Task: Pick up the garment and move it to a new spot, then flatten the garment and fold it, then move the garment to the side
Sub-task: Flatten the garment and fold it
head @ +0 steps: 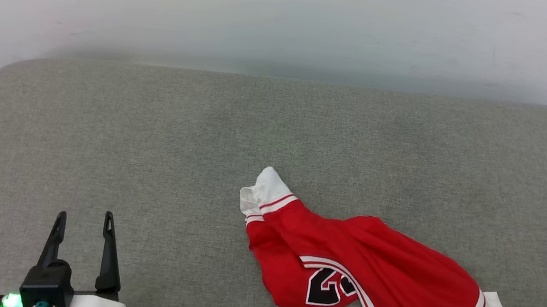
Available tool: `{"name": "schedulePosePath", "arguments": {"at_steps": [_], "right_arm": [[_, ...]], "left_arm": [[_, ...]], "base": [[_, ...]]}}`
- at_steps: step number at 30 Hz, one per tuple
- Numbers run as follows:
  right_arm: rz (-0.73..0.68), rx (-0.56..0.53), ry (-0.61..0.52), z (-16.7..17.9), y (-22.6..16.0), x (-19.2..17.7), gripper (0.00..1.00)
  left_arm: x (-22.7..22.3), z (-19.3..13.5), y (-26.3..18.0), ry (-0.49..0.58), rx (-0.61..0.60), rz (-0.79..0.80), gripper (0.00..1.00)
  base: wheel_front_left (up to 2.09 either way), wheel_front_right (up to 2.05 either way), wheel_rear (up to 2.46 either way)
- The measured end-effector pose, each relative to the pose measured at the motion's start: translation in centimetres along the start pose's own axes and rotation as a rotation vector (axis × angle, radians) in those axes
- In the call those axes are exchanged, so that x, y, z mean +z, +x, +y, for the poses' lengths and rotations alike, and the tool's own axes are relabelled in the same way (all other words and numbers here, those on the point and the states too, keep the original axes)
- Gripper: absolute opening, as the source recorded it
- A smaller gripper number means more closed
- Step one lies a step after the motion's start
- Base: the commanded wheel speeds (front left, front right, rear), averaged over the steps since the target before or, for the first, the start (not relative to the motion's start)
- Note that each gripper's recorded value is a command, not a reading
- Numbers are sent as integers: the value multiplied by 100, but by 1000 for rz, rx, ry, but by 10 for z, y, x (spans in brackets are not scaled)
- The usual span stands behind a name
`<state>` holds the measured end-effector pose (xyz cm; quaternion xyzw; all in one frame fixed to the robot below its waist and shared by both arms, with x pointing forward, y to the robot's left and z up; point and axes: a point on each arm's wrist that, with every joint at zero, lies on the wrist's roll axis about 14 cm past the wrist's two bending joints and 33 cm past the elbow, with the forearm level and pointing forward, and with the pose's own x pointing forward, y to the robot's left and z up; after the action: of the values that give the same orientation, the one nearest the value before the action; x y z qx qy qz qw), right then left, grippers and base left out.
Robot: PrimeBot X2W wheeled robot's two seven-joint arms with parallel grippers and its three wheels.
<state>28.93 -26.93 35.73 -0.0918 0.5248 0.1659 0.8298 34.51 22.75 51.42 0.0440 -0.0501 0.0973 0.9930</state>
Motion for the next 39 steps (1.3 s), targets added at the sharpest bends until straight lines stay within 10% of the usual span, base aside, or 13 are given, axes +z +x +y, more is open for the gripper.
{"name": "schedulePosePath", "arguments": {"at_steps": [5,7,23,39], "right_arm": [[-47,-19,57,-2,10,-1,0],[-116,-27,67,-3,9,10,100],[-1103,-256,-26,-11,-104,180,100],[-1223,-334,14,29,-108,167,100]], "left_arm": [[-5,-1,-1,4,-7,16,100],[-6,-1,-1,3,-8,17,100],[28,-5,30,27,-101,-96,100],[68,-80,134,121,-444,83,100]], "base": [[0,0,0],[0,0,0],[0,0,0],[0,0,0]]}}
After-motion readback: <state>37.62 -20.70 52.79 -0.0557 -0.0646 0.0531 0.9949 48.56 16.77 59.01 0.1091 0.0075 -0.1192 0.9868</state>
